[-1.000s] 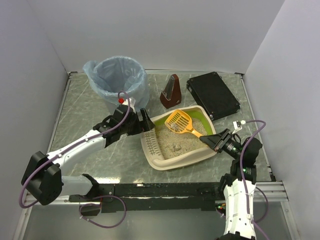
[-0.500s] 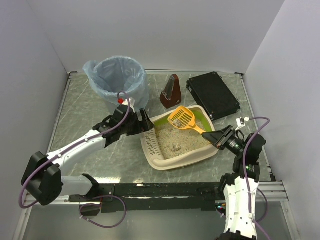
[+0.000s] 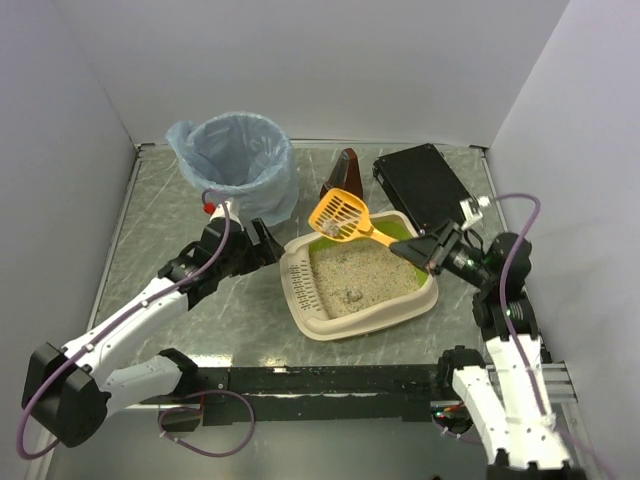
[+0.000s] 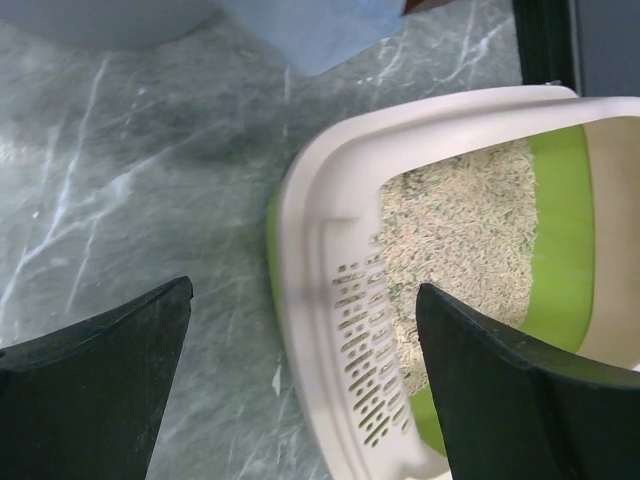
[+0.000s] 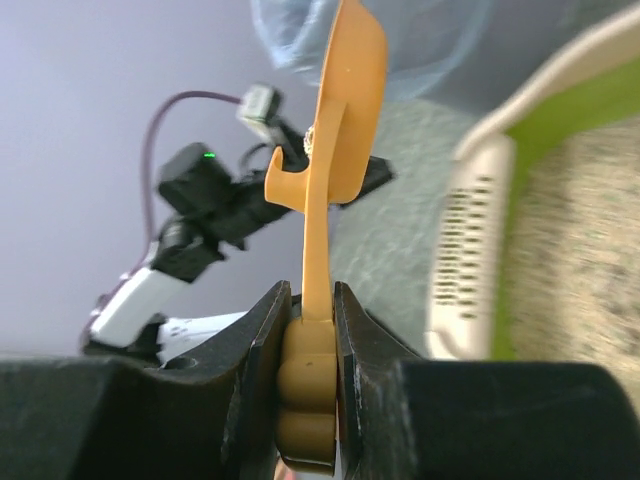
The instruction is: Clean the litter box
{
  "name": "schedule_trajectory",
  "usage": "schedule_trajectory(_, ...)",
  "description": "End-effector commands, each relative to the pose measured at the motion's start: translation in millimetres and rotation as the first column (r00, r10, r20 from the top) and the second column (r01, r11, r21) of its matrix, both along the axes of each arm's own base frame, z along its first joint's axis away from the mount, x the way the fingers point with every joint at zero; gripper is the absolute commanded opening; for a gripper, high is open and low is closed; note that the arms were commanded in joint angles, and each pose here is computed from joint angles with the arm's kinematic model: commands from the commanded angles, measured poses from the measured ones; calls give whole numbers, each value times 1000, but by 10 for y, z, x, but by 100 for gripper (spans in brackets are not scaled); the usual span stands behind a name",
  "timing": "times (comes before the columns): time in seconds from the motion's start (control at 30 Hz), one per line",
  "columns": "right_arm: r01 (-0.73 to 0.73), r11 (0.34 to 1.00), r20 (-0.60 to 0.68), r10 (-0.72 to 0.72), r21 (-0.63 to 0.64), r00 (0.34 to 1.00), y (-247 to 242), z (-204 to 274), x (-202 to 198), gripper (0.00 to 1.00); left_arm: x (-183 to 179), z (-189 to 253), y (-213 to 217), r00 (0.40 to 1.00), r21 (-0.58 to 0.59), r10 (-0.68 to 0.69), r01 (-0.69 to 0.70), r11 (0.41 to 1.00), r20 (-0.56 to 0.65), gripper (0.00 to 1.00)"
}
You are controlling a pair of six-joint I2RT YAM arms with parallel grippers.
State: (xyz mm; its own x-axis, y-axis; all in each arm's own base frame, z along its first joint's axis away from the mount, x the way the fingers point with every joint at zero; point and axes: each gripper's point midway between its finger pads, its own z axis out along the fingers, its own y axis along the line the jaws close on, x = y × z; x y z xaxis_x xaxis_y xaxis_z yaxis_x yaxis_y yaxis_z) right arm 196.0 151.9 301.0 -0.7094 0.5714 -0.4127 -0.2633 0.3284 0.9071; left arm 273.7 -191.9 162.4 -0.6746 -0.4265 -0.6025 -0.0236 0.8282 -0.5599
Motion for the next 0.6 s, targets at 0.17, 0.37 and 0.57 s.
schedule_trajectory(0.17, -90, 992, 47, 86, 91, 995, 623, 1083, 472, 0, -188, -30, 282, 996, -16, 91, -91, 996, -5, 97)
schedule_trajectory(0.37, -96, 990, 18, 94, 102, 995, 1056, 1382, 1135, 0, -354, -59, 314, 994, -83, 107, -109, 991, -30, 97)
schedule_trajectory(0.57, -54, 997, -71, 50, -59, 996, 1573, 988, 1938, 0, -475, -76, 422, 988, -107, 147, -150, 983, -37, 97)
